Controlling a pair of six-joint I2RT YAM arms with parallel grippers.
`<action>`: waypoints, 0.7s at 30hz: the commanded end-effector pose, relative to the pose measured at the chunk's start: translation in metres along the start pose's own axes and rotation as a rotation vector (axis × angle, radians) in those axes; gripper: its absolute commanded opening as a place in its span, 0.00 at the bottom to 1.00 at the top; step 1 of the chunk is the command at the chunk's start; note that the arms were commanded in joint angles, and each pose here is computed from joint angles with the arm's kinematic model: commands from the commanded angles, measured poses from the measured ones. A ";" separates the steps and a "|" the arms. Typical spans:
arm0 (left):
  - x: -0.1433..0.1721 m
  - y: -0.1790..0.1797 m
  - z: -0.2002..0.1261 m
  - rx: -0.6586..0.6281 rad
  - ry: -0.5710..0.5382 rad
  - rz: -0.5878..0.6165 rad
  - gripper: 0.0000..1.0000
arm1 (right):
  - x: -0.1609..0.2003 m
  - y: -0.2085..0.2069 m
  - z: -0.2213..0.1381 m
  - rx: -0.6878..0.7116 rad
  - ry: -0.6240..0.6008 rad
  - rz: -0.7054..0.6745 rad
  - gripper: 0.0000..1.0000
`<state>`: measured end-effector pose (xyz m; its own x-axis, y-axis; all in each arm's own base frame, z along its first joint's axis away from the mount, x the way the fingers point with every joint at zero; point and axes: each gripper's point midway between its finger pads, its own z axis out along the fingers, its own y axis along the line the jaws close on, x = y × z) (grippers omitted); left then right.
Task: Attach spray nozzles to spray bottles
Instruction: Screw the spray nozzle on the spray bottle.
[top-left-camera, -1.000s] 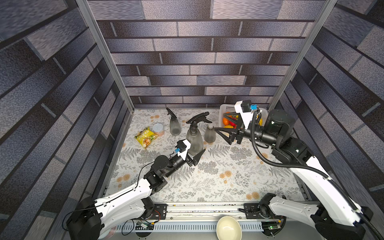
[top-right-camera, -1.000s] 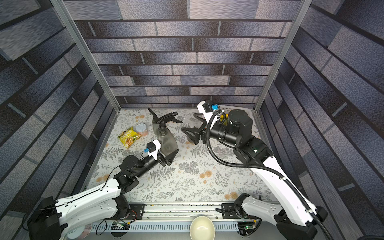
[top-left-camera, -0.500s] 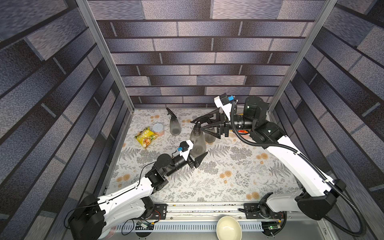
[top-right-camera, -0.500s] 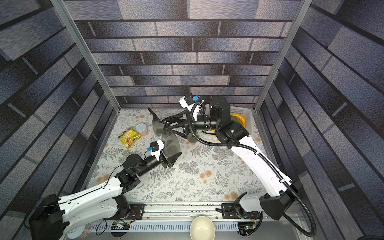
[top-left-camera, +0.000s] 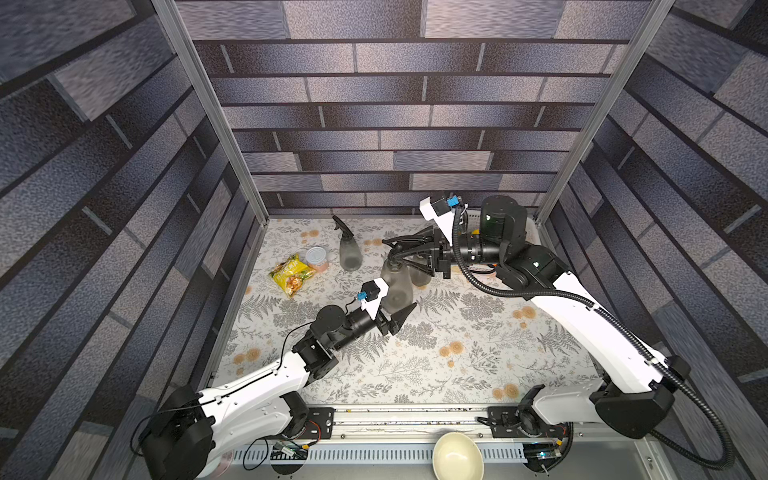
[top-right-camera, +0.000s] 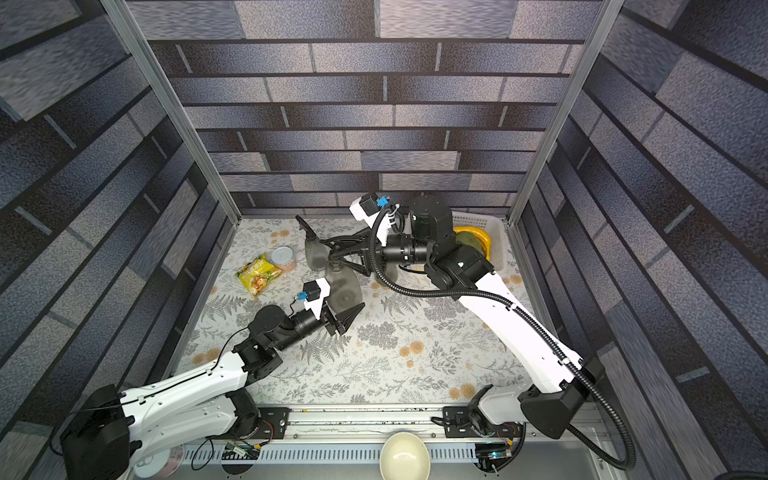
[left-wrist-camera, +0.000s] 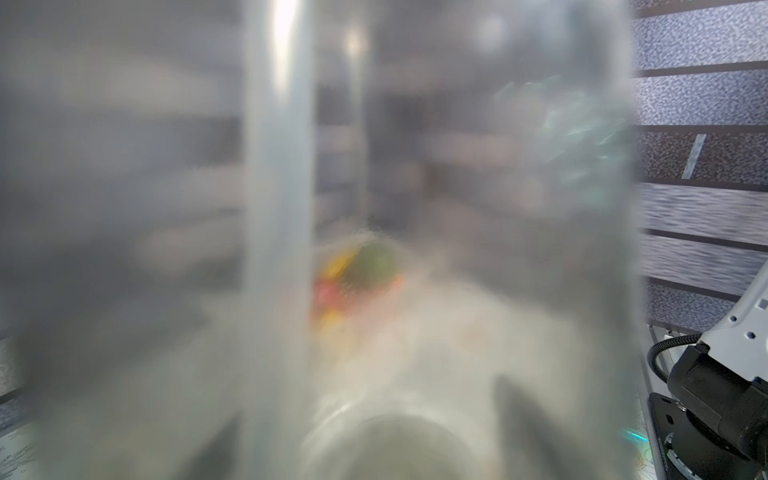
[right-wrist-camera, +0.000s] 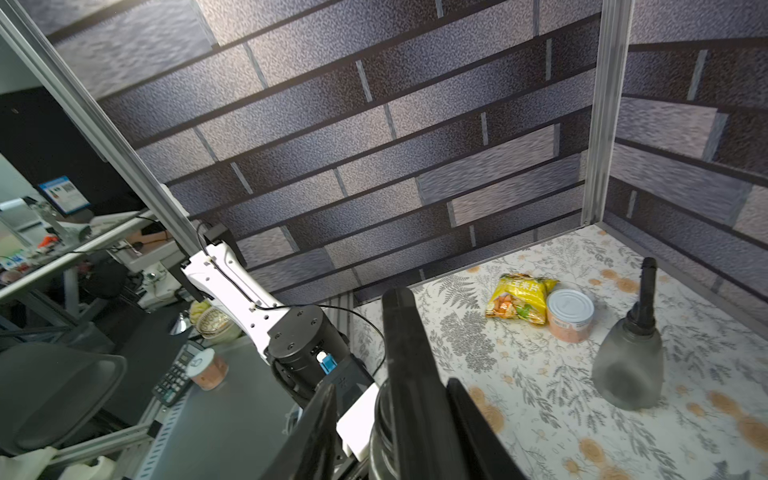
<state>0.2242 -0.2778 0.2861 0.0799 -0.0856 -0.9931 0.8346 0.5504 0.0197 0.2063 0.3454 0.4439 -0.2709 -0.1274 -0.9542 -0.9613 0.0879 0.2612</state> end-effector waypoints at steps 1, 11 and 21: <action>-0.016 0.002 0.003 0.000 -0.031 -0.007 0.81 | 0.014 -0.001 0.001 0.040 0.060 0.012 0.39; -0.007 0.001 0.005 0.006 0.022 0.010 0.81 | 0.027 0.000 0.006 0.095 0.141 -0.001 0.29; 0.003 -0.001 0.006 0.021 0.063 0.015 0.80 | 0.028 0.002 -0.007 0.151 0.186 -0.037 0.27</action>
<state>0.2228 -0.2823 0.2746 0.0414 -0.0329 -0.9986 0.8479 0.5299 0.0177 0.2118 0.3375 0.4310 -0.2458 -0.2336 -0.9407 -0.9503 0.2494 0.1864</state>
